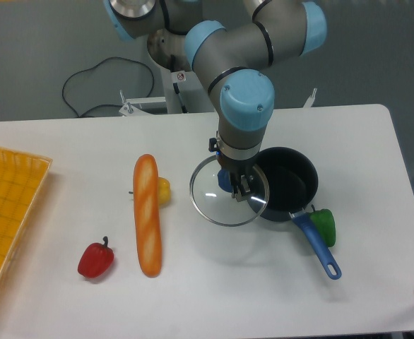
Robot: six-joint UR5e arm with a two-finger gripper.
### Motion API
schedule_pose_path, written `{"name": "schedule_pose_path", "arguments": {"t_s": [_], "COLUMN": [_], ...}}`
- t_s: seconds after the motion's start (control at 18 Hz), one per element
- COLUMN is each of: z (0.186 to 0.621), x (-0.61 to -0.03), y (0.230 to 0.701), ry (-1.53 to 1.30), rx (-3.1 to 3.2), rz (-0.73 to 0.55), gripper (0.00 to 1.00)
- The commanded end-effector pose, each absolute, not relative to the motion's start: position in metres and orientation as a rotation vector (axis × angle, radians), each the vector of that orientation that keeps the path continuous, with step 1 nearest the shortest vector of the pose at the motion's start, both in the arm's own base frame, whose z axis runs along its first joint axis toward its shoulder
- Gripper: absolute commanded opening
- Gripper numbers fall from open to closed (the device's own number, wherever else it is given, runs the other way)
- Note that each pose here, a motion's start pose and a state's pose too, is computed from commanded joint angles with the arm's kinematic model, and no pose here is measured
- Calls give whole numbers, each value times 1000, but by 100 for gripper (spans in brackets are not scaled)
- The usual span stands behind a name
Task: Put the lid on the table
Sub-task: 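Hold the glass lid by its knob above the black saucepan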
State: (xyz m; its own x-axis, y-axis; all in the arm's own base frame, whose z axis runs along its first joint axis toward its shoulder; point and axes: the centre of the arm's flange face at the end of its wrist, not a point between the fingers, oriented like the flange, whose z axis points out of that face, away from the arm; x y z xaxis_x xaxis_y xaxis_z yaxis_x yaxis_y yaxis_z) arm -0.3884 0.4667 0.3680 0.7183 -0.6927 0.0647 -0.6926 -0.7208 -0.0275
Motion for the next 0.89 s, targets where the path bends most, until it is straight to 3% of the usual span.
{"name": "schedule_pose_path", "arguments": {"t_s": [0.89], "z": [370], "x": [-387], "y": [468], "ry": [1043], "rx": [-2956], "rz": [-106], "gripper": [59]}}
